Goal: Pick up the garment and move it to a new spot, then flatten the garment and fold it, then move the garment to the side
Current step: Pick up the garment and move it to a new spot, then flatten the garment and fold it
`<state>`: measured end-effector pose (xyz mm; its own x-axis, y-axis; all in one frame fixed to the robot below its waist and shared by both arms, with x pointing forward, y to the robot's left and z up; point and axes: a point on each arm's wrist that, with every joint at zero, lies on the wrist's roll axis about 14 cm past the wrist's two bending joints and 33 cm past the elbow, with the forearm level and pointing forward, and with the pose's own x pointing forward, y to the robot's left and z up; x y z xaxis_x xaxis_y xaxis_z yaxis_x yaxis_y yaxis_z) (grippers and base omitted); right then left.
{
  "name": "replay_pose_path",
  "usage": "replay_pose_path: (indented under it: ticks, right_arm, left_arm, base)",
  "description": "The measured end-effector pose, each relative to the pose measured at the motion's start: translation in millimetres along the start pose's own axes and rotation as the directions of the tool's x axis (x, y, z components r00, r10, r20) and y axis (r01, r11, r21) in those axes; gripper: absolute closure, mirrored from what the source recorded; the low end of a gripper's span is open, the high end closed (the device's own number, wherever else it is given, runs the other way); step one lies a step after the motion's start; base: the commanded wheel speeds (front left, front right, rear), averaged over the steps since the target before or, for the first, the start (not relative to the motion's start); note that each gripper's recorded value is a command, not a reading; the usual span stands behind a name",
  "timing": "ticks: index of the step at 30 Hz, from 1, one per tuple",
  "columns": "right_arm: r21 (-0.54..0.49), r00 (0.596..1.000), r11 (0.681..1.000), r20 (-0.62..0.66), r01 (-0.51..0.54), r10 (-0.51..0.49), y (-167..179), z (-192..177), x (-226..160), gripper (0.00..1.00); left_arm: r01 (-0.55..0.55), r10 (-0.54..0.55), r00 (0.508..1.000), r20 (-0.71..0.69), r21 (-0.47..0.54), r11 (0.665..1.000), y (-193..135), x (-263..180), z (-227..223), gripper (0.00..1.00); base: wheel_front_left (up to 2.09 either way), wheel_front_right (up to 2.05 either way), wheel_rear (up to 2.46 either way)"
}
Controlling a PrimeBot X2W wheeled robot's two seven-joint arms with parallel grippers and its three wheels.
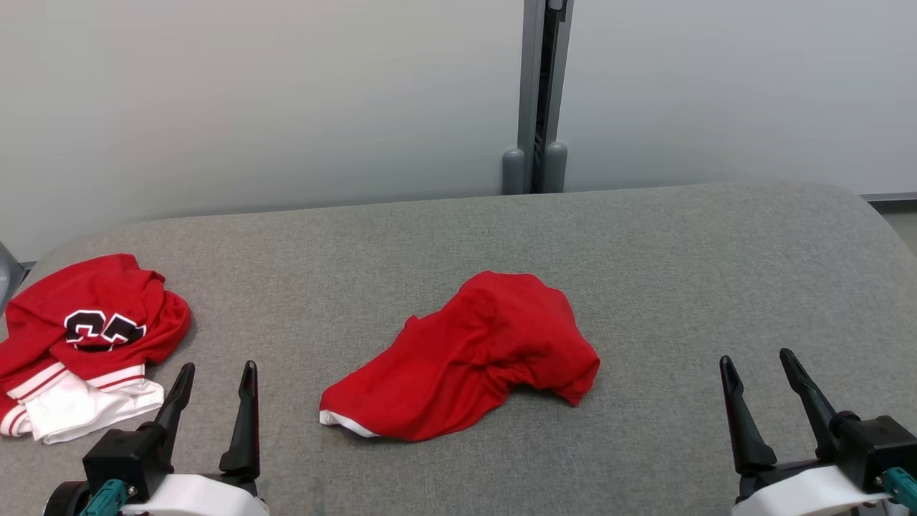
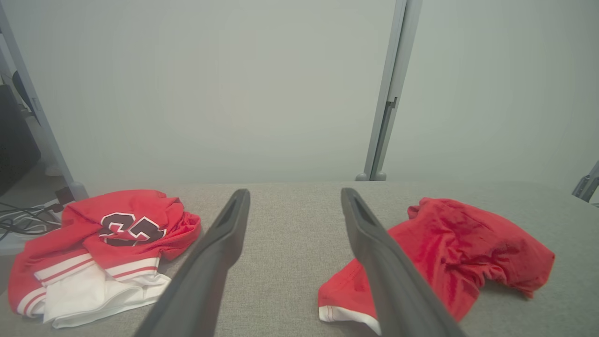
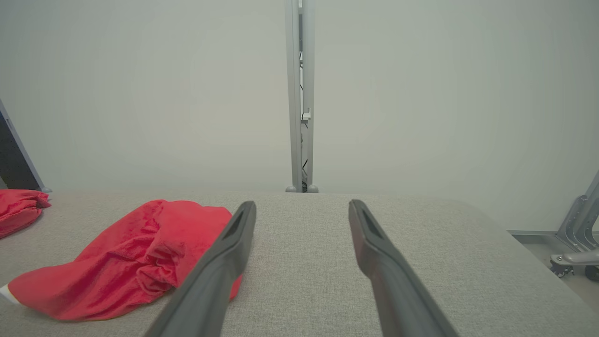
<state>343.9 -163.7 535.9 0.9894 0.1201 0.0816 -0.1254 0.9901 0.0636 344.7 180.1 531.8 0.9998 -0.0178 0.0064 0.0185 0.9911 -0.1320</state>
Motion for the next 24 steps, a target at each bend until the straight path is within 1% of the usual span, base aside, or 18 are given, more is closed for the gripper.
replay_pose_path:
  ticks: [12, 17, 21, 24]
  right_arm:
    - [0.005, 1.0, 1.0, -0.003, 0.005, -0.005, -1, -1, 0, 0.0]
    - [0.01, 1.0, 1.0, -0.011, 0.003, -0.003, 0, -4, 2, 0.0]
    - [0.011, 1.0, 1.0, -0.016, -0.002, 0.002, 2, -6, 8, 0.0]
    - [0.012, 1.0, 1.0, -0.021, -0.007, 0.007, 2, -8, 15, 0.0]
  left_arm:
    - [0.011, -0.011, 1.0, -0.021, -0.005, 1.0, -4, 1, -4, 0.0]
    - [0.085, -0.09, 0.984, -0.151, -0.043, 0.996, -25, 7, -33, 0.0]
    - [0.153, -0.168, 0.945, -0.279, -0.072, 0.986, -44, 12, -66, 0.0]
    - [0.182, -0.199, 0.902, -0.384, -0.082, 0.98, -51, 19, -96, 0.0]
  base:
    - [0.0, 0.0, 0.0]
    - [0.0, 0.0, 0.0]
    - [0.0, 0.0, 0.0]
    - [0.0, 0.0, 0.0]
